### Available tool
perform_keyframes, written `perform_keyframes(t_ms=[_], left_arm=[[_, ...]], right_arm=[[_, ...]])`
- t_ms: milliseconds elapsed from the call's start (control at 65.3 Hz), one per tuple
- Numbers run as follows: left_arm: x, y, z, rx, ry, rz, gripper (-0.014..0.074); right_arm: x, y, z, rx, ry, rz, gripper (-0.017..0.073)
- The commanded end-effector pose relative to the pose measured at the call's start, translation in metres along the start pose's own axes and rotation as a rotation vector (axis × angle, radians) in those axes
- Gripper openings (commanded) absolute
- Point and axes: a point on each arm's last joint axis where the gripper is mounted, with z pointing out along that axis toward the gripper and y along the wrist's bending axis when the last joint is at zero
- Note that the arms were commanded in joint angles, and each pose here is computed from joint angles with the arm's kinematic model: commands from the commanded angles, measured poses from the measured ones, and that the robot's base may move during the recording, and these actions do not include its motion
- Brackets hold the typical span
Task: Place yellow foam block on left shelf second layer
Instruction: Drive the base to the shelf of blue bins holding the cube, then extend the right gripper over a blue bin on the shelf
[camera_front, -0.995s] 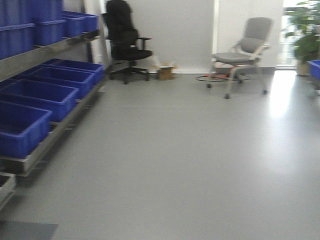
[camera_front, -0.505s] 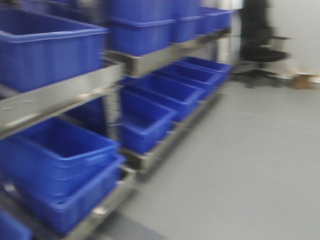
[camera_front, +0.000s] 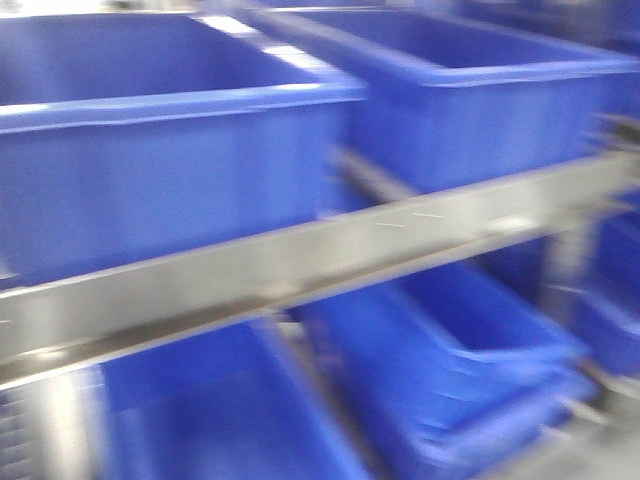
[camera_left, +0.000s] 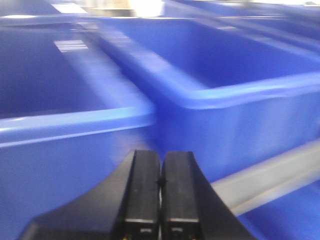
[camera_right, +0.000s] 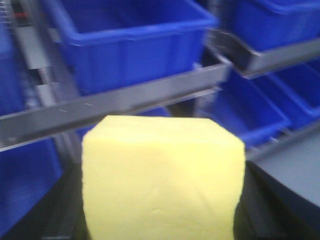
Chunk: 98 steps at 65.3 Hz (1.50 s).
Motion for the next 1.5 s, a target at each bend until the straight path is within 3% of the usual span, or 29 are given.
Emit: perform_keyframes(t_ms=[0,1485], left_arm=[[0.0019,-0.0012,0.0014,0.019,-0.047,-0.007,0.0136],[0.0019,-0.0012,0.0014,0.019,-0.047,-0.007,0.0136]], right_arm=[[-0.014,0.0002,-0.0018,0.0,-0.092,-0.018,0.0308],[-0.014,0.0001,-0.0018,0.001,-0.092,-0.018,0.0308]])
